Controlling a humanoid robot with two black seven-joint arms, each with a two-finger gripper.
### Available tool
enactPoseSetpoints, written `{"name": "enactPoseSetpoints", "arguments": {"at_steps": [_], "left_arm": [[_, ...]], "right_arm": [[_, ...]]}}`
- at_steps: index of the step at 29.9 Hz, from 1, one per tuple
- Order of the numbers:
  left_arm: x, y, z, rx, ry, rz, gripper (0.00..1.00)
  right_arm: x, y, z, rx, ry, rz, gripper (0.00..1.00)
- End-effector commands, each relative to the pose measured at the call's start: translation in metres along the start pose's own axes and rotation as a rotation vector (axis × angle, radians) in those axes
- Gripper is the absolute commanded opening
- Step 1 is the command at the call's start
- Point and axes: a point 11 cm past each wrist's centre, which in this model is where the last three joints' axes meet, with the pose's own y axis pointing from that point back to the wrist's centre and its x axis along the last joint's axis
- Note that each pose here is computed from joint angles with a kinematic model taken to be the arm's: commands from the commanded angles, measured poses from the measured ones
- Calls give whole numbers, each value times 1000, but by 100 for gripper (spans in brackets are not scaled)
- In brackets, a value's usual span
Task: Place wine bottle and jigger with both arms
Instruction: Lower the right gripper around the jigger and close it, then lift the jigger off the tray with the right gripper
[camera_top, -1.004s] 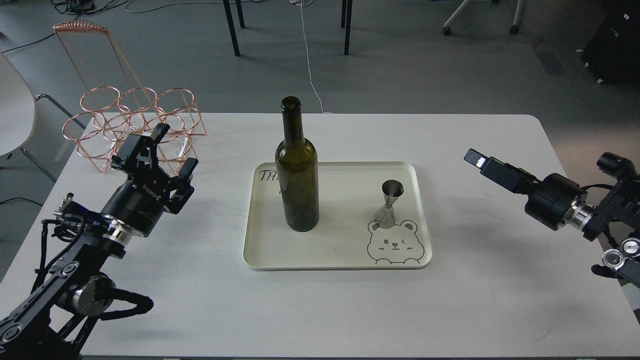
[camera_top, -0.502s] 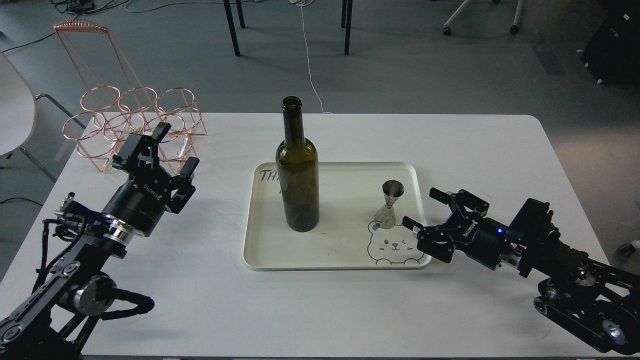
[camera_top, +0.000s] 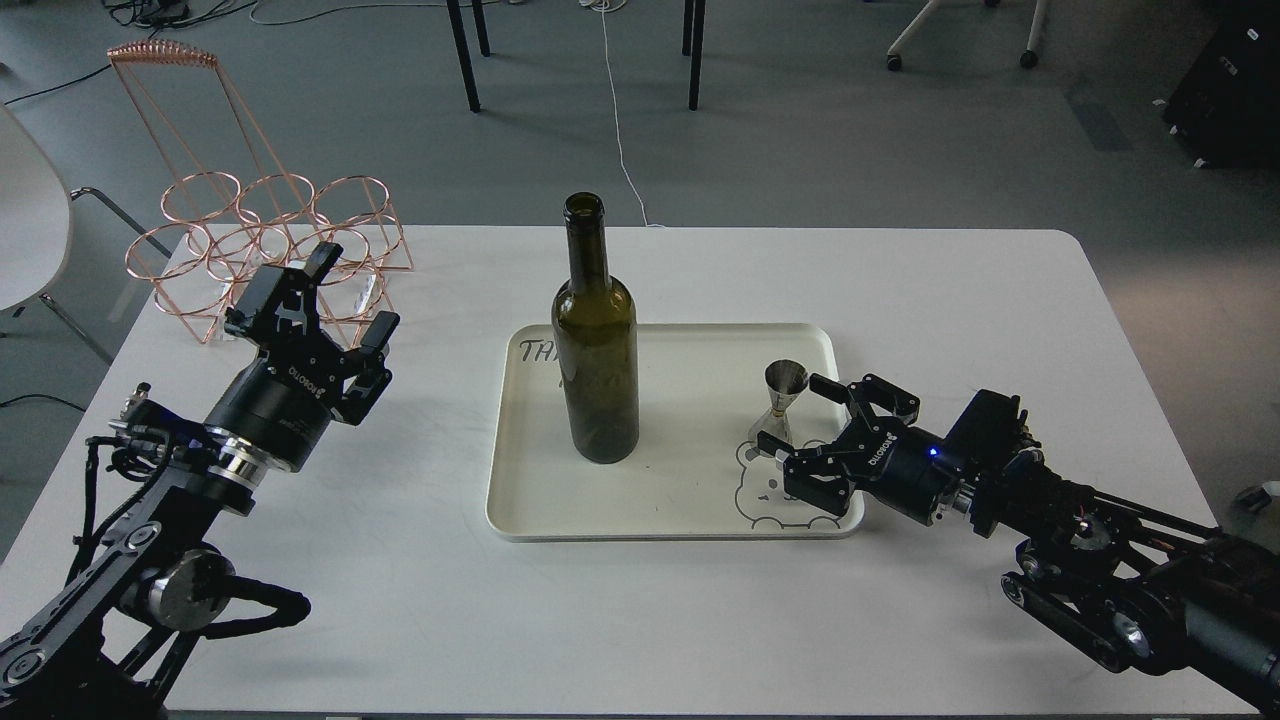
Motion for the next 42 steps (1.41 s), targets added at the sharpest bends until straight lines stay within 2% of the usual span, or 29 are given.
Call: {"name": "enactPoseSetpoints", "arguments": {"at_steps": [1,6,11,13,16,18,21,25,27,31,38,42], "left_arm": [[0,0,1,-2,-1,-1,98],[-2,-1,1,-4,0,-4,98],[-1,0,1,-4,-2,-4,98],[-1,0,1,-4,-2,-4,98],[-1,0,1,-4,-1,-3,98],[-1,0,1,-4,-1,-3,98],[-1,0,1,-4,-1,-5,98],[-4,-2,5,-12,-4,-15,98],[-5,-2,5,-13,-3,-16,98],[-5,-1,5,-13,-2,-16,98],[-5,-1,5,-12,-3,-15,98],[-5,-1,5,-12,-3,-17,98]], "right_arm": [[-2,-5,-3,2,-7,2,78],[-1,-8,-5,7,-8,6,71],[1,-8,-2,1,-2,4,69],[1,-9,-2,2,-2,6,60],[-1,-10,-2,-1,-4,2,53],[-3,-9,0,-9,-3,-4,41],[-3,-11,-3,-4,-8,0,39],[-2,-12,-2,-3,-7,1,33],[-2,-13,-3,-1,-8,3,26],[0,-13,-3,-1,-5,7,22],[16,-17,-2,3,-11,53,22],[39,-5,22,-63,1,114,23]]}}
